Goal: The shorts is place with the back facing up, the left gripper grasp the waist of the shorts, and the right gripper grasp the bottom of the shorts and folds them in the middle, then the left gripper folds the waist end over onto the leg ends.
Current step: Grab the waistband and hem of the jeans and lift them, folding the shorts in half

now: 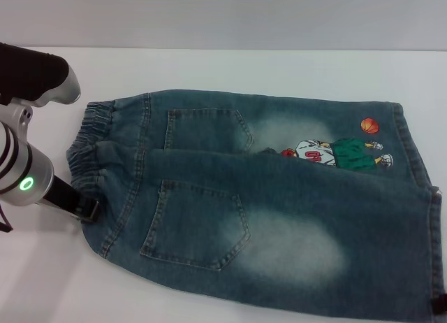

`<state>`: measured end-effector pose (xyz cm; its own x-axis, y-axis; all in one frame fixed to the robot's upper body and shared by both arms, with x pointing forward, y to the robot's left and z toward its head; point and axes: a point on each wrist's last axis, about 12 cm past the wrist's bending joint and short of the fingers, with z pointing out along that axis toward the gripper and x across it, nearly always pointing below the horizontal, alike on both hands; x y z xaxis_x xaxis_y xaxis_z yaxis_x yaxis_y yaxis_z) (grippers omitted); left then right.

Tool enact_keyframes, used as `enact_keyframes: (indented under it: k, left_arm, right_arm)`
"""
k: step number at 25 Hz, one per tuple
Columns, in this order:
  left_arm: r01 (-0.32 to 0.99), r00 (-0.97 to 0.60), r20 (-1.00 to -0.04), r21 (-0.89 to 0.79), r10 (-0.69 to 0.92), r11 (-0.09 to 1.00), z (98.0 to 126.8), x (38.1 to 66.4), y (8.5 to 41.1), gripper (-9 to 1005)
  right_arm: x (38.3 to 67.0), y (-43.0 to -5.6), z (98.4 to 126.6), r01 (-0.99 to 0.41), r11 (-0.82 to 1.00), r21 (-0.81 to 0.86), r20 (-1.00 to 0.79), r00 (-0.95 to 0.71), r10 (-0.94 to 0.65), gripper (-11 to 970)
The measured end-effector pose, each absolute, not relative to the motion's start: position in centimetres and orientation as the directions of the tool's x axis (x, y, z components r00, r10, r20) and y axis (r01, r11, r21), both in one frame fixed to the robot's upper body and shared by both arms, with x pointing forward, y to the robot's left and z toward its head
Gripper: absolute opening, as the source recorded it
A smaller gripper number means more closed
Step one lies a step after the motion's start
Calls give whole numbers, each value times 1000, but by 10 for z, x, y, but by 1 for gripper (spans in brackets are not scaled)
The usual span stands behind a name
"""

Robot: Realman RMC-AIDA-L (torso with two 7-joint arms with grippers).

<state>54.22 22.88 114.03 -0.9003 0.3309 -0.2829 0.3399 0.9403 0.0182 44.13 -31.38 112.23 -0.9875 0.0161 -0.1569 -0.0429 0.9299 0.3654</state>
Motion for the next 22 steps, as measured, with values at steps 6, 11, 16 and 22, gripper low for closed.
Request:
enact_keyframes:
  k: [6,11,16,22]
  left_arm:
    - [343,-899,-283,19,334,939,1141,543,228,233]
    - [344,-900,-279,20,335,939,1140,544,227,232]
    - [344,-900,-279,20,335,939,1140,544,227,233]
    - [345,-899,-281,19,336,938,1140,544,227,233]
  right_arm:
    - [445,-310,1121,-54,928,370,-163,-987,8,501]
    - [445,-309,1120,-57,925,375,-158,-987,3,501]
    - [446,-309,1117,-55,923,380,-154,-988,4,501]
    - [448,-308,1116,-62,922,382,-158,-987,-1,501]
